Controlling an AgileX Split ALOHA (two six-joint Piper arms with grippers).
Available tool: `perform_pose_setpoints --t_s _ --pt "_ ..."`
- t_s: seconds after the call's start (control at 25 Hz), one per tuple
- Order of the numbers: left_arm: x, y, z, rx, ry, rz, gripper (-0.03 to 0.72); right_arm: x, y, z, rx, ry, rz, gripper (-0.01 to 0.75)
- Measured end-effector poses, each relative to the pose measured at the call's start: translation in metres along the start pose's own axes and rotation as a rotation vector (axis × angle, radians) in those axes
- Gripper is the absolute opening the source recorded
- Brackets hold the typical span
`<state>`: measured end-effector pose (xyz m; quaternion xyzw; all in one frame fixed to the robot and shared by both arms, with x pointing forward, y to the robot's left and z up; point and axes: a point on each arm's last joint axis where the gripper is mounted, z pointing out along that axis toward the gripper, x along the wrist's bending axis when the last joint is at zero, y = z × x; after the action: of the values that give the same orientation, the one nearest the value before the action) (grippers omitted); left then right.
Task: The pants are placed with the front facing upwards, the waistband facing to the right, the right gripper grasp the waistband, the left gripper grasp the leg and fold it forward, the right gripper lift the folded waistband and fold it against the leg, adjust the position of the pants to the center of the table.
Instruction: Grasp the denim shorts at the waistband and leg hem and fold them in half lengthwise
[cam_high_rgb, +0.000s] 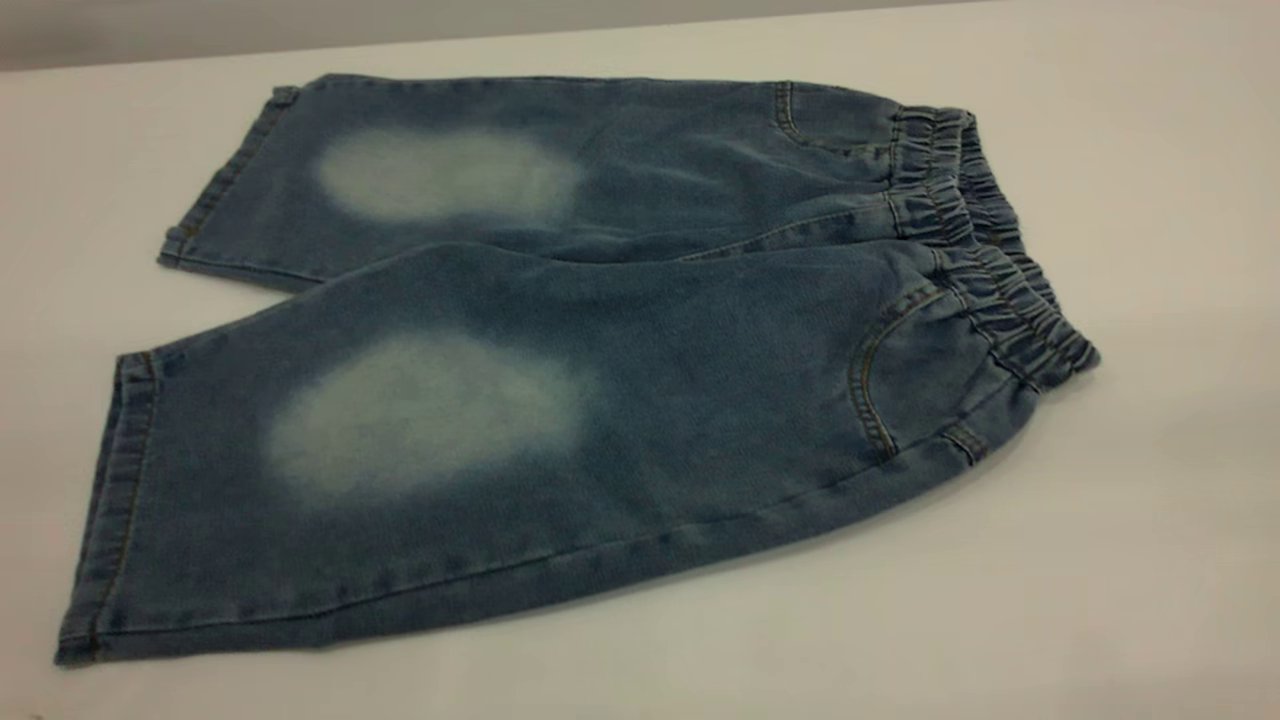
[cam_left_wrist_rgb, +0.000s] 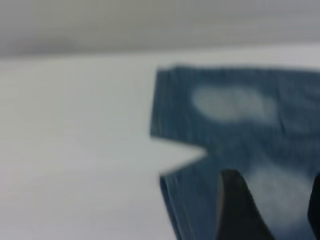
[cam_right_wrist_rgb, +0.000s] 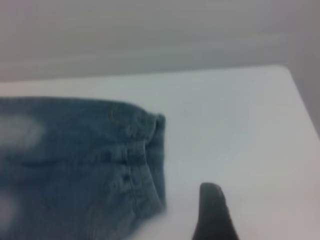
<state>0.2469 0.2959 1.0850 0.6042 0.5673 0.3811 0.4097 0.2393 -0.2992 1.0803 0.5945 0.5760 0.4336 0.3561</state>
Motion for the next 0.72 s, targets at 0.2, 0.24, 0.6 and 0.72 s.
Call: perform_pose_setpoints --t_s 0.2,0.24,0.6,0.72 --pt "0.002 0.049 0.015 -0.057 0.001 -0.024 0.325 0.006 0.047 0.012 -0.028 0.004 -0.001 0.398" --pt "0.003 0.06 0.02 -0.051 0.001 -0.039 0.325 0.007 0.057 0.014 -0.037 0.007 0.0 0.398" --pt "0.009 0.137 0.104 0.126 0.0 -0.061 0.325 0.015 0.119 0.082 0.095 -0.003 0.004 0.398" --pt "0.011 0.149 0.142 0.185 0.001 -0.065 0.325 0.016 0.117 0.113 0.195 -0.011 0.009 0.398"
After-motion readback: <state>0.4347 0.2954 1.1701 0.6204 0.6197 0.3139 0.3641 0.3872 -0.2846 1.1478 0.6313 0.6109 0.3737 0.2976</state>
